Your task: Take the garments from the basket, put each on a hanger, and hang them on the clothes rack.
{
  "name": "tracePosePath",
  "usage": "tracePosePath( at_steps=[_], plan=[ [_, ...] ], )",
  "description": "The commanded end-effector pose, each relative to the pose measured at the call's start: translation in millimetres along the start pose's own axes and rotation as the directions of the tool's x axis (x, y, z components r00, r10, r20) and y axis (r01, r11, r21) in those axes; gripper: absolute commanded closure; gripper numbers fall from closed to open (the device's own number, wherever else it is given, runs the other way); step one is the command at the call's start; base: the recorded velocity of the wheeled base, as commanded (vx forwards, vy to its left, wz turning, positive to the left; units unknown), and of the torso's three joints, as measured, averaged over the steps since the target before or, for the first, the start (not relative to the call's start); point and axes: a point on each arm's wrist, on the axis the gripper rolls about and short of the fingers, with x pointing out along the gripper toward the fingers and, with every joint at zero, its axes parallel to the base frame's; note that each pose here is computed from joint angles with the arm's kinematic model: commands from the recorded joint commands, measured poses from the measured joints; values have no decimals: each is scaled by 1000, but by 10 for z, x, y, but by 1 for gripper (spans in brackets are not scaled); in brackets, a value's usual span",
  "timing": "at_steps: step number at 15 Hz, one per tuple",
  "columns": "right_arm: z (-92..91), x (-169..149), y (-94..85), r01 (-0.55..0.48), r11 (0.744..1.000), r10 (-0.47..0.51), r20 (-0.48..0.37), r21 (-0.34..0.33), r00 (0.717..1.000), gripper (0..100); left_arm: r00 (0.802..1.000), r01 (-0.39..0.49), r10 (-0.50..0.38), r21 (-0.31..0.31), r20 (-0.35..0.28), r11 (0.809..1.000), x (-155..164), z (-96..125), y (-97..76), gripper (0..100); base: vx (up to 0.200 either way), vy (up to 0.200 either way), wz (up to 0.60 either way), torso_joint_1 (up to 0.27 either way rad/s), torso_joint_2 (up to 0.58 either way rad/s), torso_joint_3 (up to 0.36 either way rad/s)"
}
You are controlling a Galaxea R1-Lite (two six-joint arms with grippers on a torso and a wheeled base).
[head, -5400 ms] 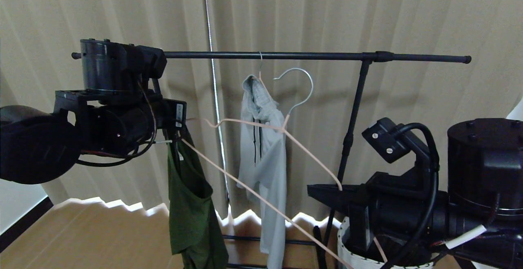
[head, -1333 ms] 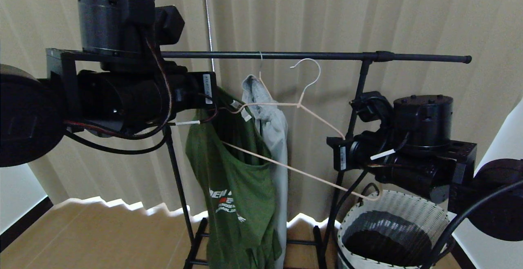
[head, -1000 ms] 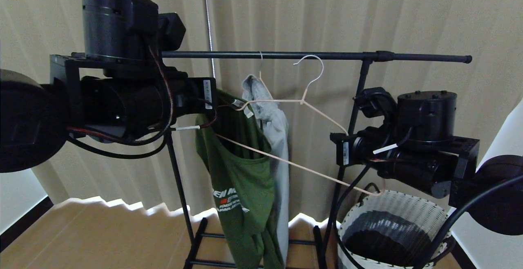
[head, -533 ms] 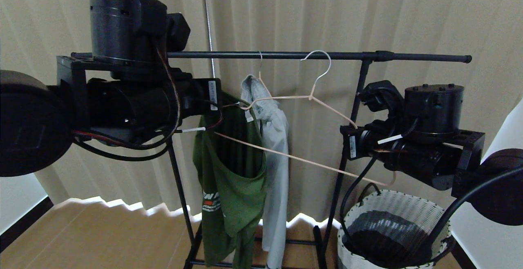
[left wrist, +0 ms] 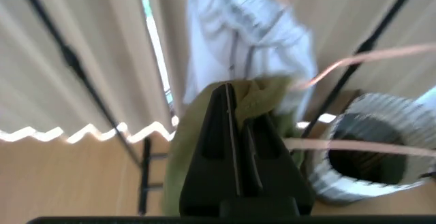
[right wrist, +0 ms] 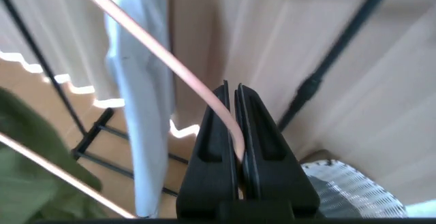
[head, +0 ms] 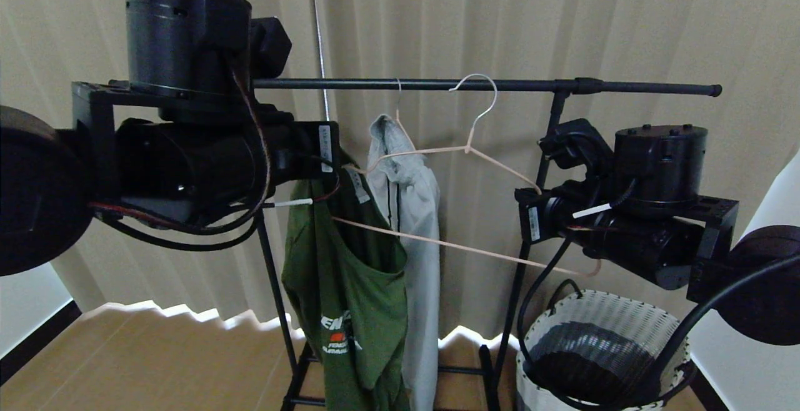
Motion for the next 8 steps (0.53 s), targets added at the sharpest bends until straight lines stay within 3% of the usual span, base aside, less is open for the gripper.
tracePosePath(
  at_steps=[1,8],
  plan=[
    [-19,-13,55,-19,1000,19,-5,-6,1000,100,1000,2,-2,-2,5,1000,175,-31,-90,100,0,0,0,0,0,0],
    [-51,160,298,-72,997,71,-15,-16,997,100,998,51,-50,-33,33,998,163,-12,-209,100,0,0,0,0,0,0]
  ],
)
